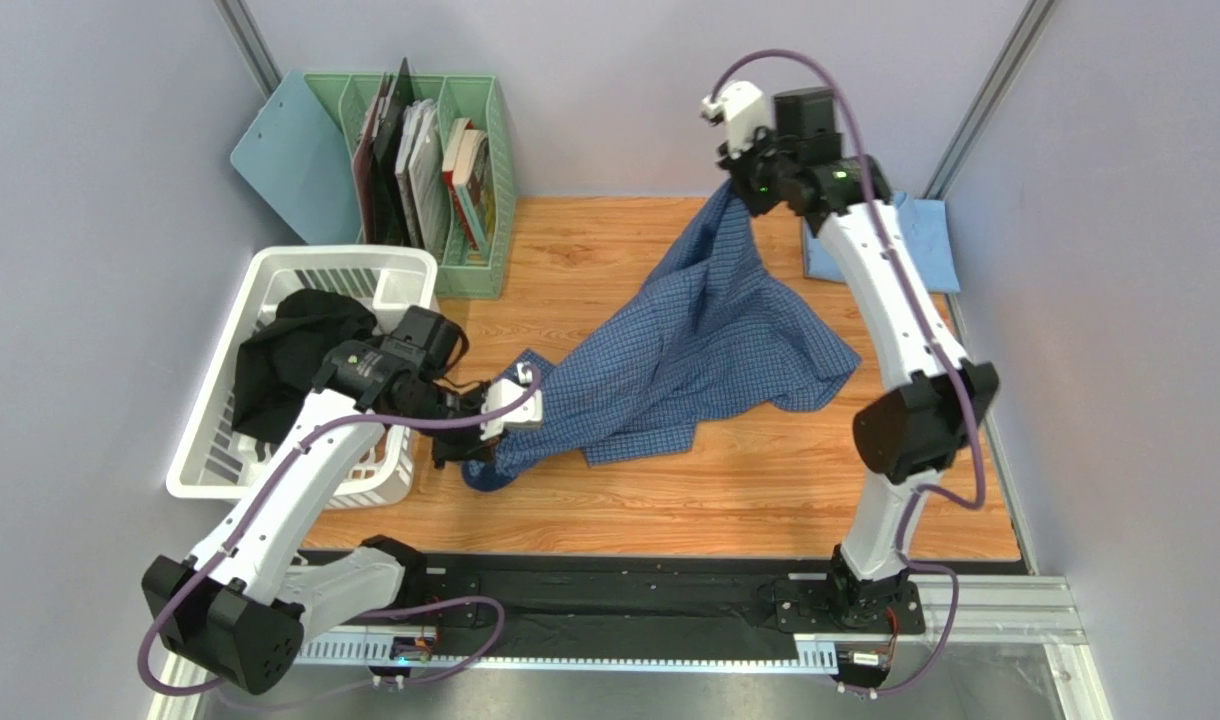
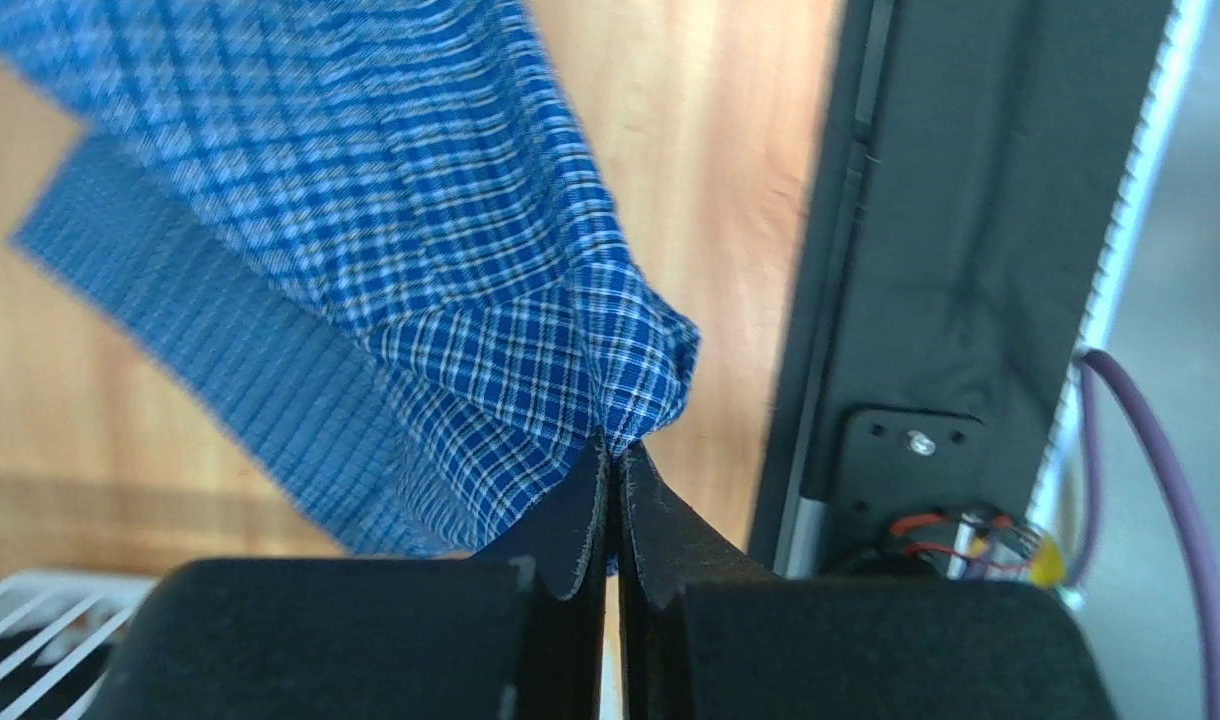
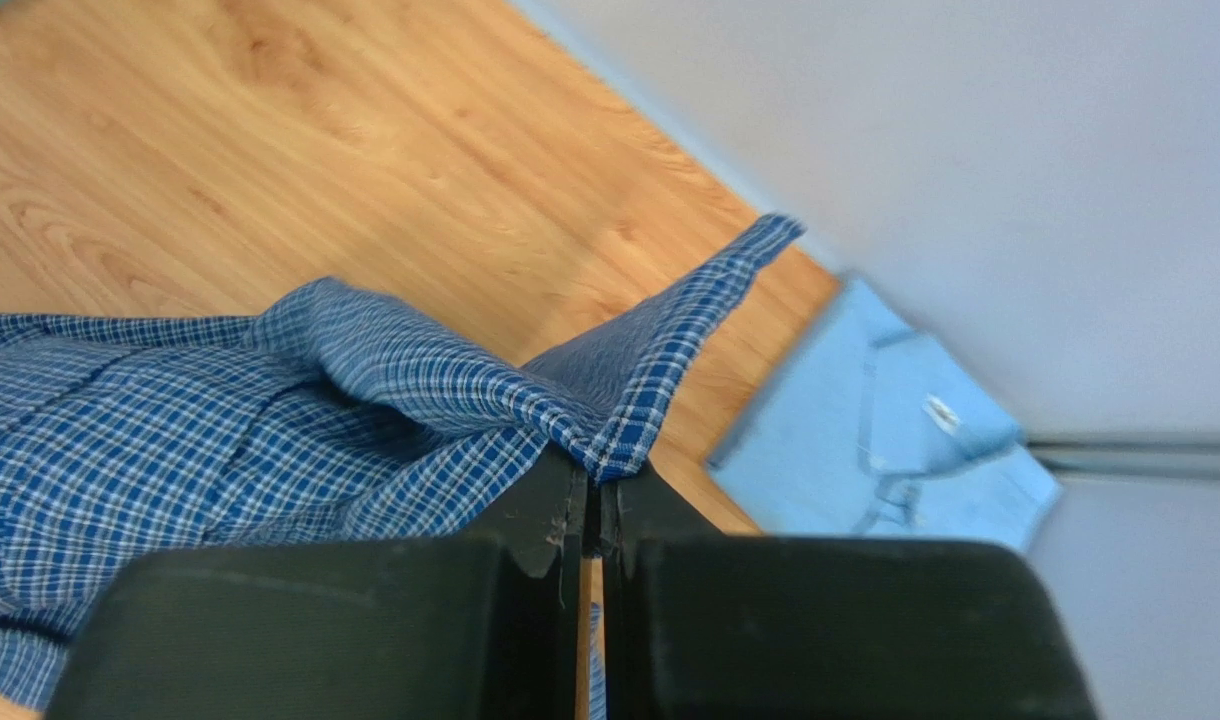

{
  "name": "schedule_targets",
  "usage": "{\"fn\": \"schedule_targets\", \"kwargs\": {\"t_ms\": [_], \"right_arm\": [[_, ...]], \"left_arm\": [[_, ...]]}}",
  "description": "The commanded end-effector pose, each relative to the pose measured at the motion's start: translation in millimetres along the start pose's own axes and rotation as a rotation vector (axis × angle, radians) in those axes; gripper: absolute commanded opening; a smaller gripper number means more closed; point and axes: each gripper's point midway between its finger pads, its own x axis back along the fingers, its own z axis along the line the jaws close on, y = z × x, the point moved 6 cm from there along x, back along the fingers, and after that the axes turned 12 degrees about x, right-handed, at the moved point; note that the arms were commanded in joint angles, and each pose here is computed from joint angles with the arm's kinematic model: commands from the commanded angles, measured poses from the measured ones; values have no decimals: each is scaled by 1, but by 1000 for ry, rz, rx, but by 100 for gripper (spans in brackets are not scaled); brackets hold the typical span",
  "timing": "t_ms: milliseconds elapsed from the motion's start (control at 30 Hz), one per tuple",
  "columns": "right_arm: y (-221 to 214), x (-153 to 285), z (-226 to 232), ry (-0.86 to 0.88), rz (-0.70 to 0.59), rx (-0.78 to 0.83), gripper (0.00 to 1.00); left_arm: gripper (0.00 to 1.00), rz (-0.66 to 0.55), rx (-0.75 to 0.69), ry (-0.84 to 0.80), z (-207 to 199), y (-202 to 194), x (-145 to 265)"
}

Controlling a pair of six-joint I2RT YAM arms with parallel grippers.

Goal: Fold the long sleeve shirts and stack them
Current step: Flatten the shirt out

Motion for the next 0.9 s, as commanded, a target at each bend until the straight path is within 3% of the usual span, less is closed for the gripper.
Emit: {"fn": "schedule_targets", "kwargs": {"t_ms": [0, 100, 133, 167, 200, 267, 300, 367, 567, 700, 867], "right_arm": [[22, -27, 2, -73, -12, -38, 24], [-7, -28, 14, -21, 123, -82, 67], [-18, -13, 23, 31, 178, -95, 77], [-34, -6, 36, 75, 232, -120, 79], [-48, 2, 47, 123, 264, -149, 79], [-44, 43, 67, 195, 165, -192, 82], [-76, 38, 101, 299, 224, -221, 82], [-69, 60, 134, 403, 104, -212, 76], [-101, 28, 235, 601, 194, -121, 66], [-102, -12, 266, 646, 220, -81, 59], [-108, -26, 307, 699, 244, 34, 56]], "left_arm": [[0, 79, -105, -138, -35, -5, -8], [0, 92, -114, -181, -46, -2, -23], [0, 94, -85, -197, -46, 0, -28], [0, 88, -42, -196, -45, 3, -30], [0, 85, -13, -205, -41, 8, -35], [0, 39, 48, -186, -32, 23, -30], [0, -23, 94, -146, -14, 37, -25], [0, -113, 202, -74, 15, 49, -13], [0, -138, 324, 7, 73, 74, -7], [0, -141, 462, 52, 97, 61, -6], [0, -184, 644, 82, 124, 38, 5]]}}
